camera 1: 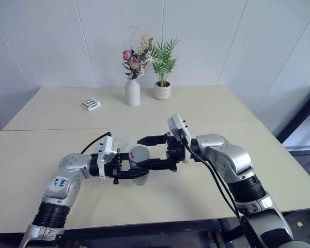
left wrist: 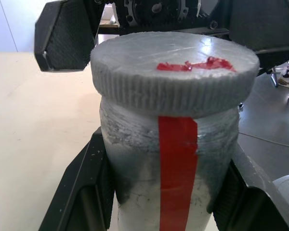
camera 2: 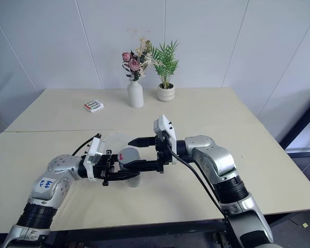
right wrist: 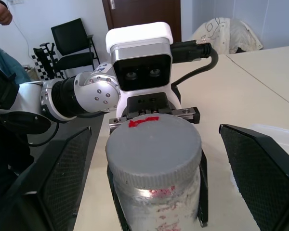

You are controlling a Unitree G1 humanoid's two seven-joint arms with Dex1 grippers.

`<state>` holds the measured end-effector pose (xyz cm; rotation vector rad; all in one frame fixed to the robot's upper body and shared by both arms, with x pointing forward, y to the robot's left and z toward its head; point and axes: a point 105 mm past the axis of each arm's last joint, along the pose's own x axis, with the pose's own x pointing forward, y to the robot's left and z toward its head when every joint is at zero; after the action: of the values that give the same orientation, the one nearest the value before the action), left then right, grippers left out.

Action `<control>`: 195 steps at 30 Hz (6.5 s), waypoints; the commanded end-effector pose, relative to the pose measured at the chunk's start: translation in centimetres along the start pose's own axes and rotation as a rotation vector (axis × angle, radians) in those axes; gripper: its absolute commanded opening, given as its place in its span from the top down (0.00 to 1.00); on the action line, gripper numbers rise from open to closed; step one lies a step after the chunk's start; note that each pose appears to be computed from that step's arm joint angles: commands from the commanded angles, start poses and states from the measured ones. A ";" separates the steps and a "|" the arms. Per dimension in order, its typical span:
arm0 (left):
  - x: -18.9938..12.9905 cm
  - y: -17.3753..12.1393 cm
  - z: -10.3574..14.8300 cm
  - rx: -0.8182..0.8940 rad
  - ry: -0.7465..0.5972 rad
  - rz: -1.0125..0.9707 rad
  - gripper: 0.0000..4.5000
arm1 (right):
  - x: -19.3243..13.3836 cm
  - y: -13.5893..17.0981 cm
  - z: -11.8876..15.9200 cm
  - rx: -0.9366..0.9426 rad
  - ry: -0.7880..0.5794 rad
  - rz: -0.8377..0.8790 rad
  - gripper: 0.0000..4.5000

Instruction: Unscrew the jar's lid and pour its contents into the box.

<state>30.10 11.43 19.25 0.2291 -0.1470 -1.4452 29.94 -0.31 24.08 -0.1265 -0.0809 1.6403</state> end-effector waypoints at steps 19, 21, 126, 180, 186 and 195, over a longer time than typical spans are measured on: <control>0.3 -0.4 0.9 0.035 -0.026 -0.014 0.53 | 1.4 0.2 0.6 -0.054 0.009 0.042 0.09; 0.3 -0.4 0.9 0.036 -0.026 -0.014 0.53 | 1.4 0.2 0.6 -0.054 0.004 0.041 0.21; -12.2 1.0 1.8 -0.048 0.021 0.641 0.53 | -5.6 -5.0 -0.5 -0.233 0.054 -0.305 0.01; -8.2 17.3 4.3 1.956 1.214 0.012 0.53 | -7.6 -4.6 -1.1 -0.105 -0.111 -0.552 0.01; -9.4 16.5 5.6 1.523 1.004 0.423 0.53 | -7.4 -4.4 -1.4 -0.092 -0.102 -0.536 0.01; -14.9 14.8 4.9 0.515 0.252 0.957 0.53 | -7.3 -4.2 -1.7 -0.085 -0.089 -0.508 0.01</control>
<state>42.33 25.90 25.99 0.8633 -0.2709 -0.4409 35.45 -7.34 21.93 -0.0748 -0.1823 1.1124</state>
